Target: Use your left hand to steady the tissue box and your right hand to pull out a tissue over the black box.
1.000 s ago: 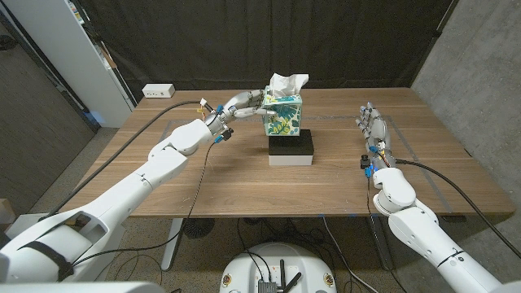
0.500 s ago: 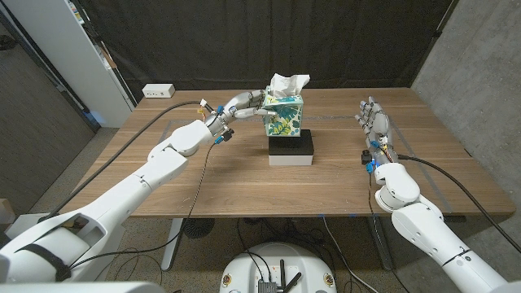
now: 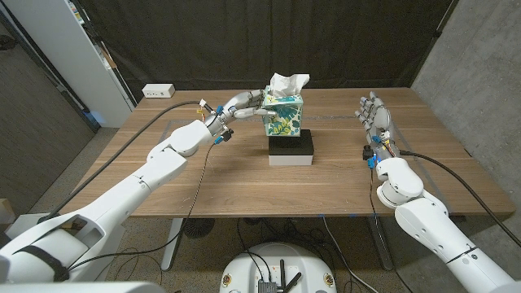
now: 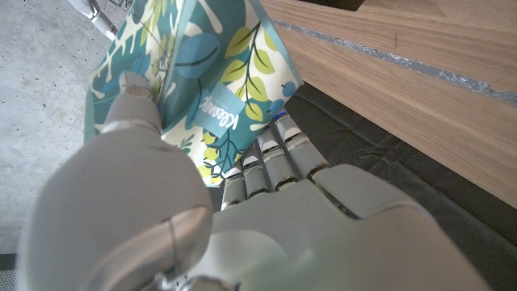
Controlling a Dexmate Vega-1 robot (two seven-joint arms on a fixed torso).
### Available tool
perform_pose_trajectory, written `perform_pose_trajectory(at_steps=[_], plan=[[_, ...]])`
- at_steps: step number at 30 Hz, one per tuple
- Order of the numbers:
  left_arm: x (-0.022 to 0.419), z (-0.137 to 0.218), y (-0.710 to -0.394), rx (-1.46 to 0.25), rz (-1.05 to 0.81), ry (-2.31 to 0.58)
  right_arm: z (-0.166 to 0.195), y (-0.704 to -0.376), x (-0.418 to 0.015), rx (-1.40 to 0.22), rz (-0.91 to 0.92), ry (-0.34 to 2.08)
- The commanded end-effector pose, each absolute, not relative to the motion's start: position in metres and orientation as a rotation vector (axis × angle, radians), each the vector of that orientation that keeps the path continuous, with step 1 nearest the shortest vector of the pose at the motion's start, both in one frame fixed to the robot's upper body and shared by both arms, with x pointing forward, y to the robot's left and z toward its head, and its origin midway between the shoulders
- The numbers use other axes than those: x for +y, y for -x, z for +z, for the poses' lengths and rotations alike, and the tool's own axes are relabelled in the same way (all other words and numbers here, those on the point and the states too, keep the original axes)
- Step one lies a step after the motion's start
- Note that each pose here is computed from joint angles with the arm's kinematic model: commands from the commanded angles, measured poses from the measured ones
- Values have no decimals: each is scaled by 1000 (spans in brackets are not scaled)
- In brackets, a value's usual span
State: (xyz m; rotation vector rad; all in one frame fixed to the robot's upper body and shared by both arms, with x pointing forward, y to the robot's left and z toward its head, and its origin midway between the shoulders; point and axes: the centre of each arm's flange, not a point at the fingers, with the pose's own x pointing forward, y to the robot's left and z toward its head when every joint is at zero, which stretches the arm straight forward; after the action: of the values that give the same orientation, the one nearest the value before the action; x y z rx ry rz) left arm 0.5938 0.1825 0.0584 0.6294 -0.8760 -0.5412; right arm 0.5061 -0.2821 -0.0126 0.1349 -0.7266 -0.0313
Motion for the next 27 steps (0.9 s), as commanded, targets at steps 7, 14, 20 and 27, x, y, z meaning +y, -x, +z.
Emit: perform_pose_trajectory(at_steps=[7,14,20,27], plan=[[182,59,-591,-888,-541,-628,-1,-502,-282,-646,-9,-166],[182,60,-592,-891,-544,-627,7,-498,-283,-638,3,-168],[181,60,-592,-892,-544,-624,12,-495,-284,-635,2,-166],[182,61,-592,-894,-541,-623,19,-492,-284,-637,10,-161]])
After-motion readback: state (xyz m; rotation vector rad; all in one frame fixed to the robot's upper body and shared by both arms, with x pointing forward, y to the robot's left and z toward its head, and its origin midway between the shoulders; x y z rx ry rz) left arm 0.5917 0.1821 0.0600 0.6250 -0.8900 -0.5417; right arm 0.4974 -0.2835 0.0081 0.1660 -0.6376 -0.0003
